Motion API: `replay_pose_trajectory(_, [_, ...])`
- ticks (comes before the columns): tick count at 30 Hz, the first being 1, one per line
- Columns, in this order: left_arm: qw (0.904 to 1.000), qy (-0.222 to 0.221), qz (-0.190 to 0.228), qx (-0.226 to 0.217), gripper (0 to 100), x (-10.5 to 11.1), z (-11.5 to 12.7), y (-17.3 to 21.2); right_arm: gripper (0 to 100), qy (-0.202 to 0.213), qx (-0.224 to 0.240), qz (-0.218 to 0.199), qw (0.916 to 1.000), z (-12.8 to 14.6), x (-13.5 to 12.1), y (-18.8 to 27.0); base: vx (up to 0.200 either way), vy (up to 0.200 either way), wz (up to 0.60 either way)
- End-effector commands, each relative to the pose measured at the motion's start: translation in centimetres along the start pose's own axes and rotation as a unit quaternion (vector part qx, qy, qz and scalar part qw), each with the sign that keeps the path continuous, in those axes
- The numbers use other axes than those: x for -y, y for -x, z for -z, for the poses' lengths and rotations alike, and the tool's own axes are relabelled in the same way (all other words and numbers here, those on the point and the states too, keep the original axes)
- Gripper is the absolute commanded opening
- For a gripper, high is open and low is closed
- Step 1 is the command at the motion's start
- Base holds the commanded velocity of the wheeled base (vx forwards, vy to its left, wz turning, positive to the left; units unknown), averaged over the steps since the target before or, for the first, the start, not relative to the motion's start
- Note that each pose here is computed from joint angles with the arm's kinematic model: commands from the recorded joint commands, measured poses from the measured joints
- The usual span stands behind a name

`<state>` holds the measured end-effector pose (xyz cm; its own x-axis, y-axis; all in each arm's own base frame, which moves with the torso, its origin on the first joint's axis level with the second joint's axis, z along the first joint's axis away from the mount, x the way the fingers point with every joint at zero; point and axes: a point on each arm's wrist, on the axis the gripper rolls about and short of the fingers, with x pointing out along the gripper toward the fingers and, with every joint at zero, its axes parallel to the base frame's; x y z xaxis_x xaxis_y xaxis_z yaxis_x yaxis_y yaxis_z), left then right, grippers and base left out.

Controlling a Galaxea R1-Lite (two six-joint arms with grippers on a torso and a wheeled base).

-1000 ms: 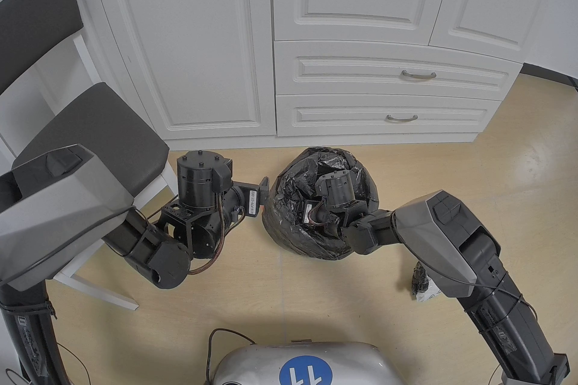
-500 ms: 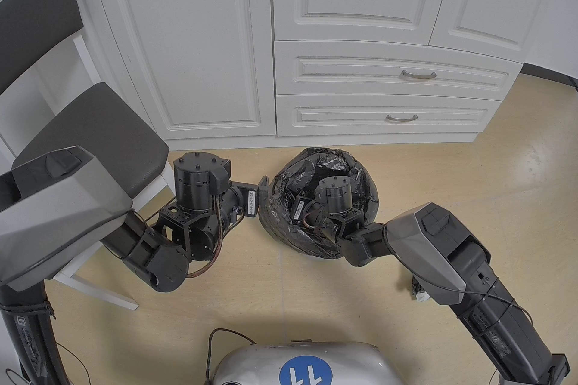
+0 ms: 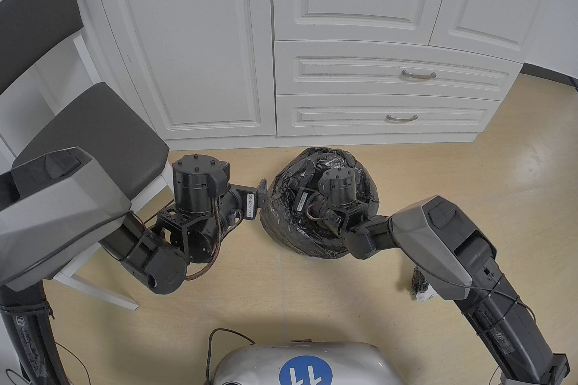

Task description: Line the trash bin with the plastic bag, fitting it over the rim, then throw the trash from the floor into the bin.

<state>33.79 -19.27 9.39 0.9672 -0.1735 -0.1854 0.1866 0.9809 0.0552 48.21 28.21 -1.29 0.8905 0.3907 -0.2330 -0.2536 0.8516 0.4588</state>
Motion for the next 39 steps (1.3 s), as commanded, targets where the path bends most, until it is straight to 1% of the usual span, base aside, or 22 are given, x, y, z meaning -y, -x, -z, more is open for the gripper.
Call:
replay_pose_trajectory(1, [1.0000, -0.003, 0.001, -0.007, 100, -0.1, 0.3, 0.5, 0, 0.018, 0.012, -0.001, 0.9998, -3.4, -1.6, 2.0, 0.000, 0.000, 0.00])
replay_pose_trajectory(2, [0.9999, -0.005, 0.002, -0.012, 100, -0.1, 0.6, 0.5, 0, 0.037, 0.004, 0.003, 0.9993, -3.8, -1.9, 2.9, 0.000, 0.000, 0.00])
replay_pose_trajectory(5, [0.9995, -0.008, 0.005, -0.029, 100, 0.3, 1.8, 0.4, 0, 0.068, 0.000, 0.011, 0.9976, -4.6, -2.3, 4.2, 0.000, 0.000, 0.00])
replay_pose_trajectory(6, [0.9987, -0.016, 0.008, -0.047, 100, 0.5, 3.1, 0.3, 0, 0.079, 0.000, 0.016, 0.9968, -5.2, -2.2, 4.8, 0.000, 0.000, 0.00])
replay_pose_trajectory(8, [0.9981, -0.020, 0.012, -0.057, 100, 1.0, 4.5, 0.0, 0, 0.088, -0.002, 0.020, 0.9959, -6.0, -2.2, 5.8, 0.000, 0.000, 0.00])
replay_pose_trajectory(12, [0.9989, -0.016, 0.011, -0.043, 100, 1.3, 6.4, -1.1, 0, 0.089, 0.003, 0.038, 0.9953, -8.8, -1.3, 8.5, 0.000, 0.000, 0.00])
replay_pose_trajectory(13, [0.9989, -0.016, 0.011, -0.043, 100, 1.3, 6.4, -1.1, 0, 0.089, 0.003, 0.038, 0.9953, -8.8, -1.3, 8.5, 0.000, 0.000, 0.00])
replay_pose_trajectory(14, [0.9983, -0.019, 0.011, -0.053, 100, 1.1, 7.4, -1.7, 0, 0.102, -0.004, 0.060, 0.9930, -10.0, 0.3, 10.2, 0.000, 0.000, 0.00])
replay_pose_trajectory(16, [0.9970, -0.026, 0.003, -0.073, 100, 0.5, 8.6, -2.2, 0, 0.122, -0.008, 0.080, 0.9892, -11.1, 2.1, 11.9, 0.000, 0.000, 0.00])
replay_pose_trajectory(17, [0.9957, -0.031, -0.002, -0.088, 100, 0.2, 9.4, -2.5, 0, 0.129, -0.004, 0.090, 0.9875, -11.6, 3.1, 12.6, 0.000, 0.000, 0.00])
replay_pose_trajectory(18, [0.9953, -0.031, -0.004, -0.092, 100, 0.1, 9.5, -2.5, 0, 0.130, -0.002, 0.092, 0.9872, -11.8, 3.3, 12.8, 0.000, 0.000, 0.00])
replay_pose_trajectory(19, [0.9934, -0.032, -0.010, -0.110, 100, -0.8, 10.1, -2.8, 0, 0.132, 0.016, 0.100, 0.9860, -12.5, 4.4, 13.7, 0.000, 0.000, 0.00])
replay_pose_trajectory(21, [0.9930, -0.022, -0.003, -0.116, 100, -1.9, 10.3, -3.5, 0, 0.129, 0.037, 0.106, 0.9852, -13.1, 5.4, 14.4, 0.000, 0.000, 0.00])
replay_pose_trajectory(23, [0.9940, -0.010, 0.008, -0.109, 100, -2.7, 10.1, -4.2, 0, 0.130, 0.047, 0.112, 0.9841, -13.6, 5.9, 14.8, 0.000, 0.000, 0.00])
replay_pose_trajectory(26, [0.9945, 0.010, 0.012, -0.103, 100, -3.7, 9.9, -5.3, 0, 0.131, 0.057, 0.113, 0.9833, -14.4, 5.9, 15.2, 0.000, 0.000, 0.00])
replay_pose_trajectory(27, [0.9945, 0.010, 0.012, -0.103, 100, -3.7, 9.9, -5.3, 0, 0.131, 0.057, 0.113, 0.9833, -14.4, 5.9, 15.2, 0.000, 0.000, 0.00])
replay_pose_trajectory(29, [0.9942, 0.015, 0.014, -0.105, 100, -4.6, 10.5, -6.8, 0, 0.131, 0.055, 0.113, 0.9833, -14.3, 5.9, 15.3, 0.000, 0.000, 0.00])
replay_pose_trajectory(31, [0.9942, 0.017, 0.014, -0.105, 100, -4.7, 10.6, -7.3, 0, 0.131, 0.055, 0.112, 0.9834, -14.3, 5.9, 15.3, 0.000, 0.000, 0.00])
replay_pose_trajectory(32, [0.9942, 0.019, 0.012, -0.106, 100, -5.0, 11.0, -8.4, 0, 0.131, 0.053, 0.113, 0.9834, -14.1, 5.9, 15.3, 0.000, 0.000, 0.00])
replay_pose_trajectory(34, [0.9948, 0.022, 0.011, -0.099, 100, -5.0, 11.3, -9.2, 0, 0.131, 0.053, 0.112, 0.9835, -14.1, 5.9, 15.3, 0.000, 0.000, 0.00])
replay_pose_trajectory(39, [0.9954, 0.026, 0.018, -0.090, 100, -4.9, 11.3, -9.6, 0, 0.131, 0.050, 0.113, 0.9835, -13.7, 6.0, 15.4, 0.000, 0.000, 0.00])
